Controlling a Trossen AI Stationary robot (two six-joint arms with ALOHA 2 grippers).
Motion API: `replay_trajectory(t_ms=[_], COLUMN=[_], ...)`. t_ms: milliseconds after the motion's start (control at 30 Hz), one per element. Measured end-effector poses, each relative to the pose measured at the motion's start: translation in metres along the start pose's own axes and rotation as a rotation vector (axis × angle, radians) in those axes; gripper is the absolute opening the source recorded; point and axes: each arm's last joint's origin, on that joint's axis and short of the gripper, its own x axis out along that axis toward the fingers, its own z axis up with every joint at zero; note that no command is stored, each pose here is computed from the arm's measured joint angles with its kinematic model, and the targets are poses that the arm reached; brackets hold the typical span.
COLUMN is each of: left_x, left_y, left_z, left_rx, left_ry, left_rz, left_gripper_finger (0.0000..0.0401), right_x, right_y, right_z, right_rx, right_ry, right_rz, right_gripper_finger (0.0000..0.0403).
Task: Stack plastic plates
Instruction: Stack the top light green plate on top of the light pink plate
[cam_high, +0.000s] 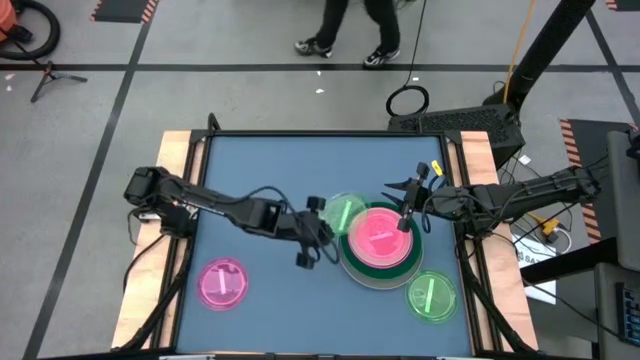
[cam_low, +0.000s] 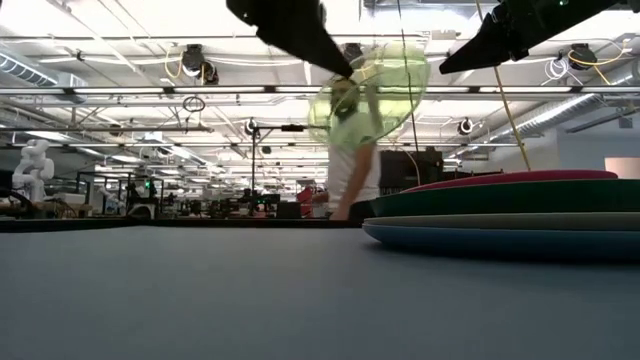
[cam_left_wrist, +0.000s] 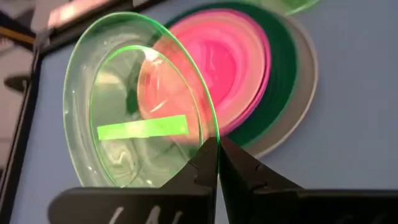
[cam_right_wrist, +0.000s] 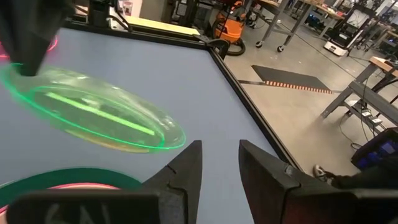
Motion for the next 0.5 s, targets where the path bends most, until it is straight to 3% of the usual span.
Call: replay_trajectory(t_ms=[500], left_x=[0.019], left_y=[-0.019], left_z=[0.01], left_rx=[0.032], left_ry=[-0.125], left_rz=[-0.034], left_gripper_finger=[0.0014], right_x=[0.0], right_y=[0.0], right_z=[0.0], right_rx=[-0.001], right_ry=[-0.003], right_rz=[0.0], right_gripper_finger=[0.0098])
